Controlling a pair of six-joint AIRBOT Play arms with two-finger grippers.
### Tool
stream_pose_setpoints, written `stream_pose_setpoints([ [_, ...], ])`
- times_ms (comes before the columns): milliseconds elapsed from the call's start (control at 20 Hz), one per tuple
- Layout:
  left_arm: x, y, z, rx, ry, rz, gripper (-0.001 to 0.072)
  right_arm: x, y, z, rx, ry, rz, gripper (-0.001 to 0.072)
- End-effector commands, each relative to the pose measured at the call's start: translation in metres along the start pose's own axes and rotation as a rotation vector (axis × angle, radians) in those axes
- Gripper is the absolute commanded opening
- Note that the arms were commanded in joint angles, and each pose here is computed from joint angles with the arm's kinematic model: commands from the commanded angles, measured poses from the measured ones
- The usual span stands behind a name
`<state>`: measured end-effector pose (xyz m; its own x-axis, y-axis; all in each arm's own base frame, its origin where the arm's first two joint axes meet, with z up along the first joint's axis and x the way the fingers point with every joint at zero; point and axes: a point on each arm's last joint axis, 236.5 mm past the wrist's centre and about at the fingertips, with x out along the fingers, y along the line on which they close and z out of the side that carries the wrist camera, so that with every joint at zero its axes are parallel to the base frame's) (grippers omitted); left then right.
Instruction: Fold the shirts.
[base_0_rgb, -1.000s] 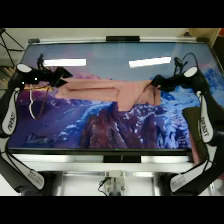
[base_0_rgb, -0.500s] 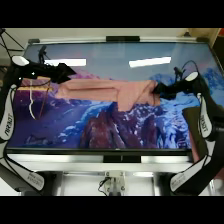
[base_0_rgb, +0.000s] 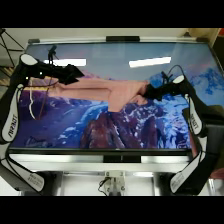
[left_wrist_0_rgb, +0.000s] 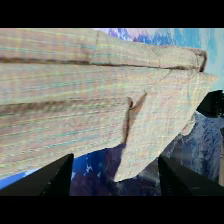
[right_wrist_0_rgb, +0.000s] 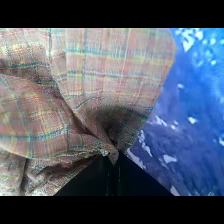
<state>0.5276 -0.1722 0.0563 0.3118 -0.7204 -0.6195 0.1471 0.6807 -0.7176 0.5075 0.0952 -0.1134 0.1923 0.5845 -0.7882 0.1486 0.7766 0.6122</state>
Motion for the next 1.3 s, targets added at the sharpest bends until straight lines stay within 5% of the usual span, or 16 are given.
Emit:
stream_pose_setpoints([
  [0,0.005,-0.006,-0.004,0.003,0.011,-0.003,0.0597,-0.016,0.019,0.002,-0.006,-0.015,0.033,0.0041],
  [300,0.019,-0.018,-0.014,0.022,0.043,-0.015,0.0594,-0.119,0.051,0.013,-0.078,-0.145,0.061,0.0041],
  [350,0.028,-0.023,-0.02,0.029,0.062,-0.019,0.0491,-0.137,0.06,0.009,-0.095,-0.156,0.07,0.0041],
  [400,0.04,-0.028,-0.029,0.037,0.091,-0.025,0.0256,-0.155,0.071,0.001,-0.117,-0.159,0.078,0.004],
  [450,0.055,-0.035,-0.04,0.047,0.122,-0.031,0.0142,-0.171,0.083,-0.009,-0.143,-0.155,0.085,0.0041],
  [550,0.092,-0.051,-0.072,0.072,0.209,-0.047,0.0121,-0.206,0.107,-0.032,-0.198,-0.159,0.091,0.0041],
  [600,0.108,-0.059,-0.087,0.086,0.244,-0.052,0.0046,-0.222,0.119,-0.044,-0.219,-0.169,0.094,0.0041],
  [800,0.171,-0.108,-0.132,0.11,0.275,-0.113,0.0031,-0.275,0.159,-0.087,-0.281,-0.217,0.097,0.0041],
  [1250,0.271,-0.199,-0.212,-0.137,0.263,-0.318,0.0028,-0.316,0.213,-0.116,-0.295,-0.31,0.217,0.004],
])
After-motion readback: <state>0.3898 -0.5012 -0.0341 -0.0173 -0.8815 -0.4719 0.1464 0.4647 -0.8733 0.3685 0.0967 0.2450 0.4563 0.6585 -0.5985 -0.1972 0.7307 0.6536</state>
